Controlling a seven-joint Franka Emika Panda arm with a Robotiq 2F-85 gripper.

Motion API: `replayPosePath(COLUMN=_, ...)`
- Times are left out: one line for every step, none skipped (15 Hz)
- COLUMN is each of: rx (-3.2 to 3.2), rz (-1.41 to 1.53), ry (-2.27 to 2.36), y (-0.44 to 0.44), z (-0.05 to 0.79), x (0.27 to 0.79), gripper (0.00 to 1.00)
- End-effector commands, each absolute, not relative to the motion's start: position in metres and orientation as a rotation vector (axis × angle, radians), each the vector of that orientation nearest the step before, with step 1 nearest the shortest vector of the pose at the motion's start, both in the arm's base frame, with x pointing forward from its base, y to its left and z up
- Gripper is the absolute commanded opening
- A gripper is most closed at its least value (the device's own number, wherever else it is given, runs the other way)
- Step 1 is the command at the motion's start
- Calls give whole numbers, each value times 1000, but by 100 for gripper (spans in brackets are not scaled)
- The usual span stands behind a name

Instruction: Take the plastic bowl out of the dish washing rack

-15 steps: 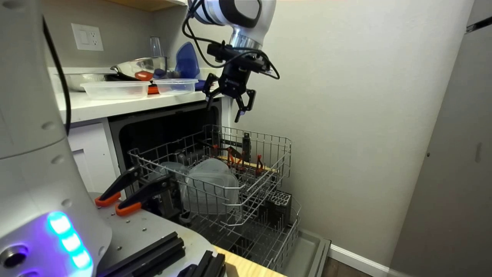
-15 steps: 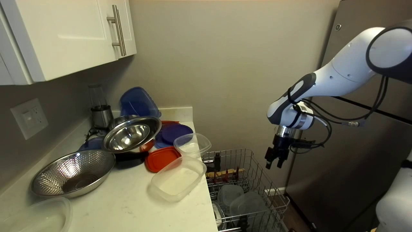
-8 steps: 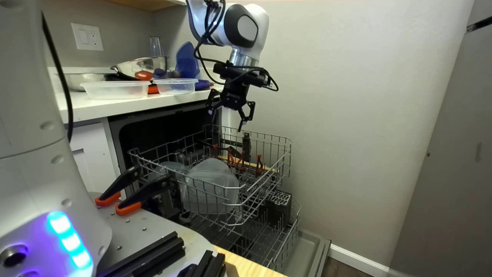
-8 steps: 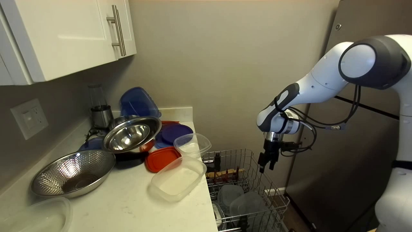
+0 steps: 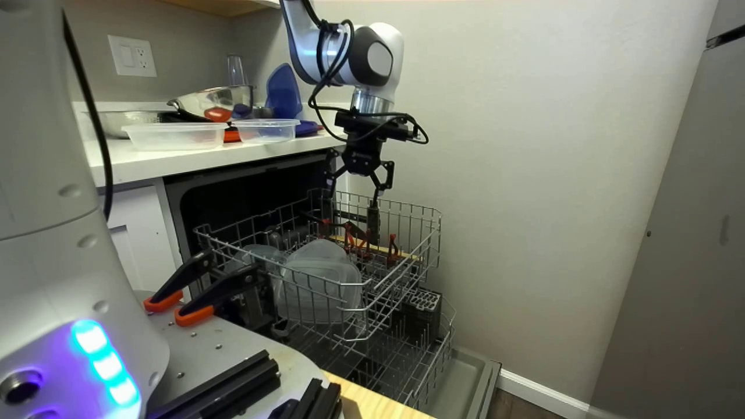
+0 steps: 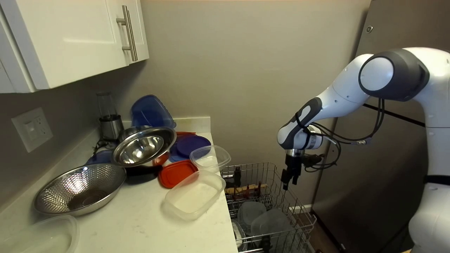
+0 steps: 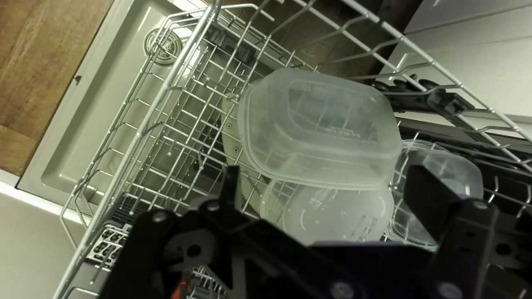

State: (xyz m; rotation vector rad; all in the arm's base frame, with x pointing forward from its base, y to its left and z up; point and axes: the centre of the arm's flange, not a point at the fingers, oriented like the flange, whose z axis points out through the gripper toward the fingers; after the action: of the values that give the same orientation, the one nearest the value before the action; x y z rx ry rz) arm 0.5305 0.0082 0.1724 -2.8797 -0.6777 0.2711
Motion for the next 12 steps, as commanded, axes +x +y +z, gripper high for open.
replayPosePath(rx=-2853, rz=252, ry=-686, y=5, z=171, x=529, gripper=100)
replayPosePath(rx=-2730, rz=211, ry=-741, y=4, z=176, x=523, gripper=100)
replayPosePath(rx=-2695, rz=191, ry=-745, y=4, z=177, x=520, gripper=100)
replayPosePath(rx=-2788, rz=220, ry=-709, y=12, z=172, x=530, gripper=100)
replayPosePath(rx=-2755, rz=197, ry=-720, y=12, z=173, x=530, gripper=100)
replayPosePath(rx=-2742, rz=186, ry=-726, y=10, z=173, x=531, gripper=100)
replayPosePath(rx=-2738, rz=182, ry=-727, y=8, z=174, x=531, gripper=100)
replayPosePath(rx=-2737, rz=181, ry=-728, y=7, z=174, x=531, gripper=100)
replayPosePath(rx=-2737, rz=181, ry=-728, y=8, z=174, x=531, gripper=100)
replayPosePath(rx=-2735, rz=181, ry=-730, y=8, z=174, x=531, gripper=100)
replayPosePath(rx=-2734, rz=180, ry=-731, y=9, z=174, x=531, gripper=100)
replayPosePath(rx=-2734, rz=180, ry=-732, y=10, z=174, x=531, gripper=100)
